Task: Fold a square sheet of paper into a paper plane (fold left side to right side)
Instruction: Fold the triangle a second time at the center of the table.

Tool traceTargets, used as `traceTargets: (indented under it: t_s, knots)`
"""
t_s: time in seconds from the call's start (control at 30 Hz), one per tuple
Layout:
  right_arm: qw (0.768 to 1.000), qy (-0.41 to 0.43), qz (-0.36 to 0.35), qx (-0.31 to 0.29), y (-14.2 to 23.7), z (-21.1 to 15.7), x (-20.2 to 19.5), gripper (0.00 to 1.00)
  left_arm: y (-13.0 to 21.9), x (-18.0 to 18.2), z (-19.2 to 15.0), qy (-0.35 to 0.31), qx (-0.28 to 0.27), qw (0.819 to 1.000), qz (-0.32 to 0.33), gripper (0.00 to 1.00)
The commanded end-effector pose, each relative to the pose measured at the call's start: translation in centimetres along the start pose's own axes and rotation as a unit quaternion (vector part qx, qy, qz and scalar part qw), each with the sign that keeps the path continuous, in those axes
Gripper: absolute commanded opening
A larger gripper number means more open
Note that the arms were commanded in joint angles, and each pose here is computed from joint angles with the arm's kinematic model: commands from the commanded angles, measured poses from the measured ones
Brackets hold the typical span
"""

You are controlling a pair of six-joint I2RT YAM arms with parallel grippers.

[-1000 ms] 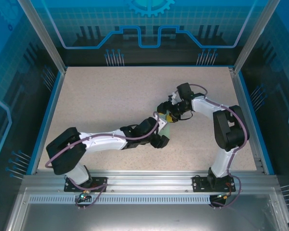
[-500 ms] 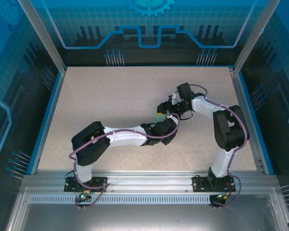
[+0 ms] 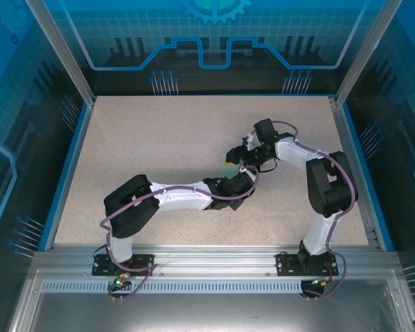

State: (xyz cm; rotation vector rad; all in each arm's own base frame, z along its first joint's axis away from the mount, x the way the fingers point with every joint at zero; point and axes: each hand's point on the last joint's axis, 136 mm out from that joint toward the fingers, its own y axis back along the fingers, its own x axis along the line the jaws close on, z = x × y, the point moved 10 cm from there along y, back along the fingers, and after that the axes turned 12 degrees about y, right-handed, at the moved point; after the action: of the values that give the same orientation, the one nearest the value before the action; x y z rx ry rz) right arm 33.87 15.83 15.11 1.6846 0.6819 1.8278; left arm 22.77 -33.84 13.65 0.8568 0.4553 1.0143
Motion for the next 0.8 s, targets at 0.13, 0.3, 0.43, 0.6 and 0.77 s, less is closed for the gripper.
traceTargets:
  t_s: [0.13,0.3,0.43,0.6,0.77]
  knots:
    - [1.000,0.025,-0.006,-0.001,0.1,0.3,0.7,0.67,1.8,-0.4,1.5,0.005,0.004,0.999,-0.031,0.04]
    - [0.998,0.049,-0.005,-0.048,2.9,1.1,1.5,0.76,1.8,0.1,1.6,0.021,0.009,0.999,-0.043,0.03]
    - [0.993,0.055,-0.003,-0.103,6.8,1.5,1.3,0.88,1.9,0.7,1.7,0.042,0.014,0.997,-0.063,0.04]
    - [0.990,0.037,-0.011,-0.136,9.9,0.4,-0.9,0.88,2.1,1.6,1.9,0.068,0.018,0.994,-0.084,0.04]
    - [0.992,0.032,0.002,-0.121,9.1,-2.0,-3.5,0.46,2.5,2.8,2.6,0.102,0.027,0.985,-0.136,0.05]
